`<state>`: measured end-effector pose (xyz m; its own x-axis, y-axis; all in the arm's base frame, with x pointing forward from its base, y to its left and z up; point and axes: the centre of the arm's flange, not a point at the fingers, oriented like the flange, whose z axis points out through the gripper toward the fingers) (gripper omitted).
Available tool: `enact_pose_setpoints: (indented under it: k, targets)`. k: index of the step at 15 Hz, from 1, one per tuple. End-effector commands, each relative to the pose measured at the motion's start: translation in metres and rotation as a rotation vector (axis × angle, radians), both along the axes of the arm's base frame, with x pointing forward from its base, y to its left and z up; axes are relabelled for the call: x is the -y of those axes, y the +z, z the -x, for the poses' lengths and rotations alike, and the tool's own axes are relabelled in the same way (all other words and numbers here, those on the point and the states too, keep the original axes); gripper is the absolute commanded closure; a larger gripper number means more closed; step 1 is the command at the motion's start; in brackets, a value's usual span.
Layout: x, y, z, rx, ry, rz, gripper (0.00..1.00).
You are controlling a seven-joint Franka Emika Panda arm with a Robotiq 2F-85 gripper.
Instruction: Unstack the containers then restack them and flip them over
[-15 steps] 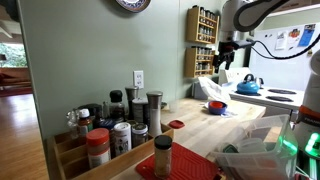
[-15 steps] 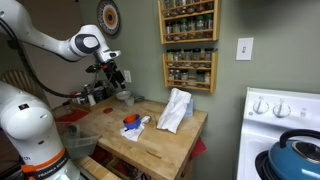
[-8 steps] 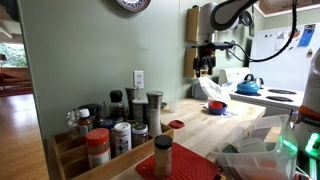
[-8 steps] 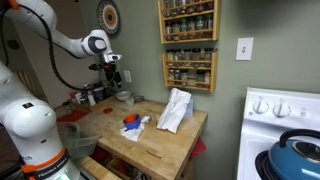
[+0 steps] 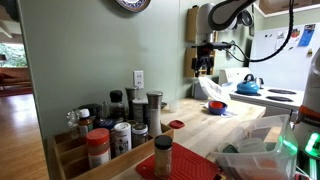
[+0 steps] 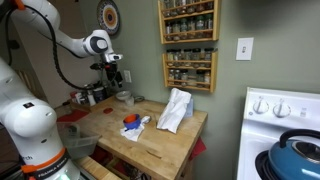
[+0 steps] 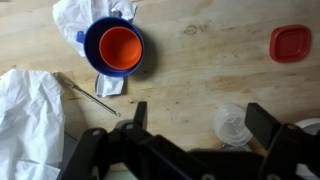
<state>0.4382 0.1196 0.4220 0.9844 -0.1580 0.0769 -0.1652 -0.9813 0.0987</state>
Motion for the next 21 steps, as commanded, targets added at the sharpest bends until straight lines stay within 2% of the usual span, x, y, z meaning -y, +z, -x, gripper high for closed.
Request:
enact_pose_setpoints:
  k: [1,2,5,6,10,15,16,17,21]
  targets:
    - [-0.014,-0.018,-0.012,0.022,-0.065,-0.014,0.00]
    - [-0.019,-0.027,-0.019,0.022,-0.140,-0.018,0.00]
    - [-0.027,-0.051,-0.033,0.051,-0.223,-0.050,0.00]
    - [-0.028,-0.059,-0.037,0.038,-0.226,-0.086,0.00]
    - [-0.032,-0.087,-0.063,0.027,-0.265,-0.139,0.00]
    - [-0.033,-0.111,-0.101,0.021,-0.290,-0.164,0.02]
    - [-0.032,-0.115,-0.108,0.019,-0.294,-0.170,0.11]
    - [-0.033,-0.118,-0.113,0.016,-0.298,-0.177,0.15]
    - [-0.033,-0.129,-0.126,0.002,-0.316,-0.191,0.53]
